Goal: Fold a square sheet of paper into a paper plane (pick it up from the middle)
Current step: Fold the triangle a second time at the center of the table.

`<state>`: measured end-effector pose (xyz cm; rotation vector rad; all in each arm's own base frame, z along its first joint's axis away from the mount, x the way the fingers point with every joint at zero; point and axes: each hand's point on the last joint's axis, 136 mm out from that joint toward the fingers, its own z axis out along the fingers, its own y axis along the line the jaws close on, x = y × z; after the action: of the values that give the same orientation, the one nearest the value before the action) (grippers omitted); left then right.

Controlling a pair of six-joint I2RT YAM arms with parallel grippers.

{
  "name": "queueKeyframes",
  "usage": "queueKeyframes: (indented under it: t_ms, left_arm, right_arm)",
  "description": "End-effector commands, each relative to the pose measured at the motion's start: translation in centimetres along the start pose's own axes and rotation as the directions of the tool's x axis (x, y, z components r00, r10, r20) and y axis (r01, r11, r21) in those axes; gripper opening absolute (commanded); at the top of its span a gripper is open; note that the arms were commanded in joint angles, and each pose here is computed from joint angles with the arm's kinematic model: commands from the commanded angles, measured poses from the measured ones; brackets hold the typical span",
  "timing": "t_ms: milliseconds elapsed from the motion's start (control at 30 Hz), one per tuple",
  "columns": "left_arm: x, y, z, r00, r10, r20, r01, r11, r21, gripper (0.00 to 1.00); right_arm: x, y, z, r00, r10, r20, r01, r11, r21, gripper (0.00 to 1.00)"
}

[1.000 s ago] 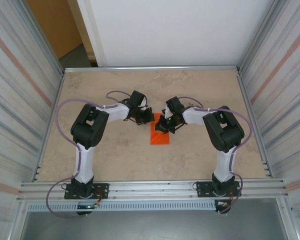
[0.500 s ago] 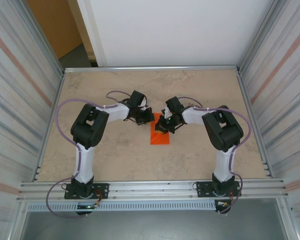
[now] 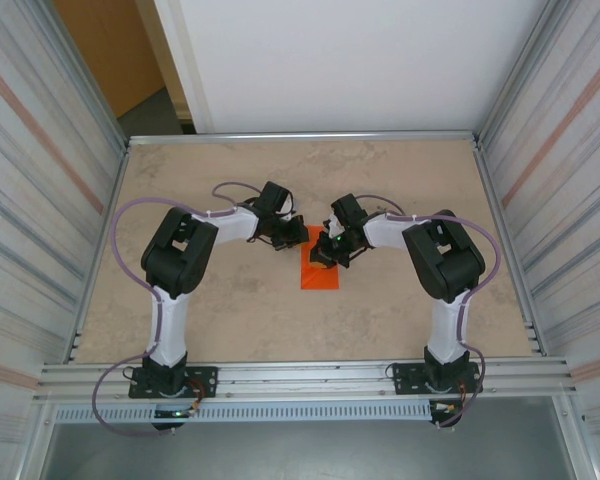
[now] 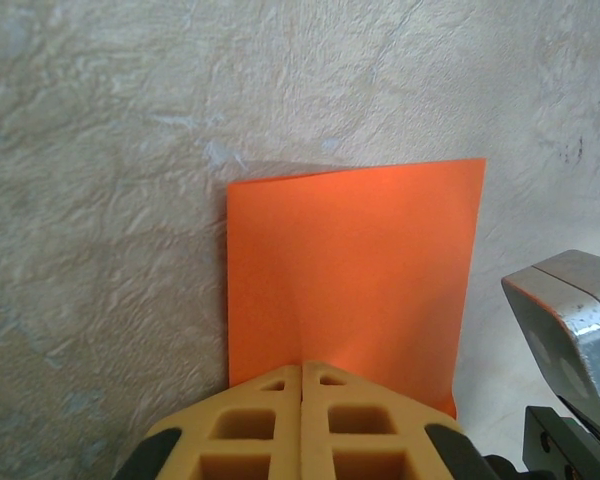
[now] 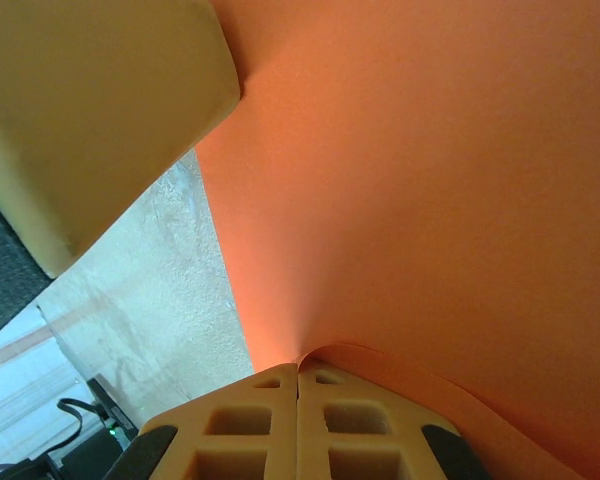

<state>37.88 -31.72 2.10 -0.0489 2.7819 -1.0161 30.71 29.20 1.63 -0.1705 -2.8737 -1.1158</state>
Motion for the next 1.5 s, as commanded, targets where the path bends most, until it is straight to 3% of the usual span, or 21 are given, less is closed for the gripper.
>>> queueKeyframes:
  t_ms: [0, 367, 533, 833, 967, 1100, 1267, 1467]
  left_arm:
    - [2.5, 2.7, 1.2, 0.997, -0.056, -0.061, 0.051, 0.996, -0.077, 0.06]
    - [2.6, 2.8, 1.2, 0.997, -0.057, -0.06, 0.052, 0.995, -0.082, 0.05]
    - [2.2, 2.5, 0.9, 0.997, -0.058, -0.051, 0.054, 0.996, -0.076, 0.06]
    - [-2.4, -0.3, -5.4, 0.987, -0.077, 0.139, 0.078, 0.997, 0.002, 0.18]
    - [-3.2, 0.5, -7.6, 0.975, -0.105, 0.198, 0.106, 0.994, 0.005, 0.21]
    - [-2.6, 1.1, -8.7, 0.97, -0.112, 0.214, 0.113, 0.994, 0.006, 0.22]
    - [-1.0, 0.8, -8.8, 0.975, -0.101, 0.2, 0.097, 0.995, 0.028, 0.14]
    - [1.8, -0.6, -7.0, 0.99, -0.046, 0.132, 0.043, 0.999, 0.025, 0.03]
  right_arm:
    - [0.3, -0.5, 0.8, 1.0, -0.009, -0.024, 0.01, 1.0, 0.019, 0.0]
    - [0.2, -0.7, 0.9, 1.0, -0.004, -0.02, 0.005, 1.0, 0.024, 0.0]
    - [0.4, -1.6, 1.1, 1.0, 0.015, -0.024, -0.014, 0.998, 0.056, 0.07]
    - [1.0, -3.2, 1.5, 0.998, 0.046, -0.037, -0.041, 0.994, 0.105, 0.26]
    - [1.0, -3.3, 1.4, 0.998, 0.046, -0.033, -0.042, 0.993, 0.114, 0.33]
    - [1.0, -3.5, 1.4, 0.998, 0.048, -0.033, -0.044, 0.992, 0.122, 0.35]
    - [1.2, -4.3, 1.4, 0.998, 0.059, -0.033, -0.053, 0.986, 0.161, 0.27]
    - [1.4, -5.6, 1.7, 0.996, 0.071, -0.044, -0.061, 0.977, 0.207, 0.06]
